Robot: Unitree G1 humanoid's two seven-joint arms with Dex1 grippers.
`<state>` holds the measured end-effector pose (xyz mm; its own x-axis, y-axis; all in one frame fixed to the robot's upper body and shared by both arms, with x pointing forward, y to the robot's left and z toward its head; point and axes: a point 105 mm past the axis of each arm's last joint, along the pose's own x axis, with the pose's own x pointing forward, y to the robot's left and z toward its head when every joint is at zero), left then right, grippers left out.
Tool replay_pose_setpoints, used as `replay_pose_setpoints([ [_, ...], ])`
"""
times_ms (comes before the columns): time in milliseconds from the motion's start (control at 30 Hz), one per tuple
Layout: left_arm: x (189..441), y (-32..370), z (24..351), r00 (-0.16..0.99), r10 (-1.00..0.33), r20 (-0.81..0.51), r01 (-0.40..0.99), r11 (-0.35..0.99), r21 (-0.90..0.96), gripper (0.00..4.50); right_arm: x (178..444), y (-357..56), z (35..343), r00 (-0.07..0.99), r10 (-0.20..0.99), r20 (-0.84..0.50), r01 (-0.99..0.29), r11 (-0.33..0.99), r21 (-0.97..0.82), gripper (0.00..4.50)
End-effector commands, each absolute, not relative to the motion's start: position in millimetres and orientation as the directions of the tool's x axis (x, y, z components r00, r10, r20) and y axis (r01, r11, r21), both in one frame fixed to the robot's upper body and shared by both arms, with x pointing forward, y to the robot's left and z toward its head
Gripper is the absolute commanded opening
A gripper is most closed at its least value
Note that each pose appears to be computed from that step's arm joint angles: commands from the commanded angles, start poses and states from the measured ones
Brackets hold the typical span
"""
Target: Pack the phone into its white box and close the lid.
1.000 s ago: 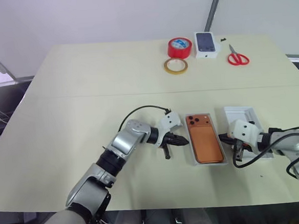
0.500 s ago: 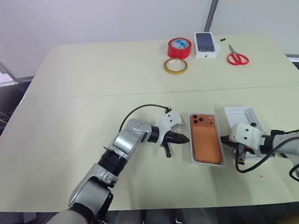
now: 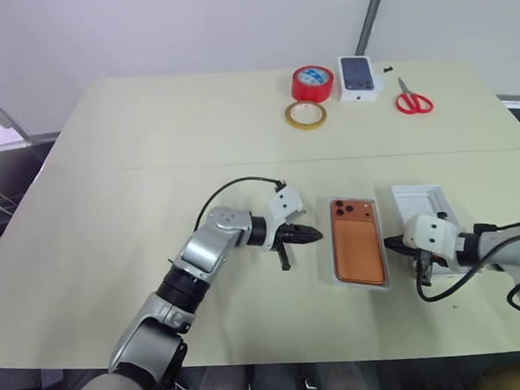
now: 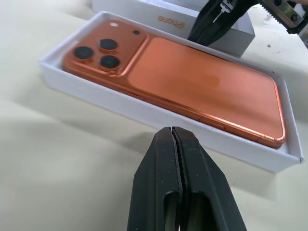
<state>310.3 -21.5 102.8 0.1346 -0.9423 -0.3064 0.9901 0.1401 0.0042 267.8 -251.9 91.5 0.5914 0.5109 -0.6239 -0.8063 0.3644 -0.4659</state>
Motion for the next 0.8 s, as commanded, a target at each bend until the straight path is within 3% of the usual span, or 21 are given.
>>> replay_pose_setpoints([
  [33, 314.4, -14.9, 121.6, 0.172, -0.956, -0.237, 0.985, 0.166, 0.047, 0.04, 269.0, -269.4, 100.3, 0.628, 0.467, -0.622, -0.778, 0.395, -0.489, 0.0],
  [200, 322.0, 8.8, 129.1, 0.245, -0.947, -0.206, 0.969, 0.234, 0.076, 0.04, 266.8, -286.4, 101.7, 0.66, 0.42, -0.623, -0.75, 0.423, -0.509, 0.0],
  [333, 327.4, 33.2, 129.9, 0.292, -0.936, -0.196, 0.956, 0.286, 0.057, 0.04, 270.0, -266.8, 118.5, 0.692, 0.513, -0.507, -0.72, 0.546, -0.429, 0.0],
  [433, 324.0, 46.1, 133.2, 0.285, -0.941, -0.182, 0.958, 0.279, 0.059, 1.25, 267.6, -251.9, 124.5, 0.683, 0.566, -0.462, -0.727, 0.588, -0.354, 0.84],
  [633, 314.5, 75.9, 134.8, 0.289, -0.936, -0.199, 0.957, 0.284, 0.054, 4.43, 278.4, -260.3, 144.4, 0.797, 0.471, -0.379, -0.596, 0.717, -0.361, 4.03],
  [667, 310.8, 82.4, 136.2, 0.284, -0.94, -0.192, 0.959, 0.277, 0.061, 4.5, 280.9, -261.3, 145.9, 0.819, 0.439, -0.37, -0.563, 0.741, -0.367, 4.47],
  [800, 298.8, 102.2, 150.1, 0.261, -0.958, -0.123, 0.962, 0.248, 0.111, 4.5, 289.0, -265.6, 150.0, 0.89, 0.304, -0.341, -0.413, 0.853, -0.318, 4.47],
])
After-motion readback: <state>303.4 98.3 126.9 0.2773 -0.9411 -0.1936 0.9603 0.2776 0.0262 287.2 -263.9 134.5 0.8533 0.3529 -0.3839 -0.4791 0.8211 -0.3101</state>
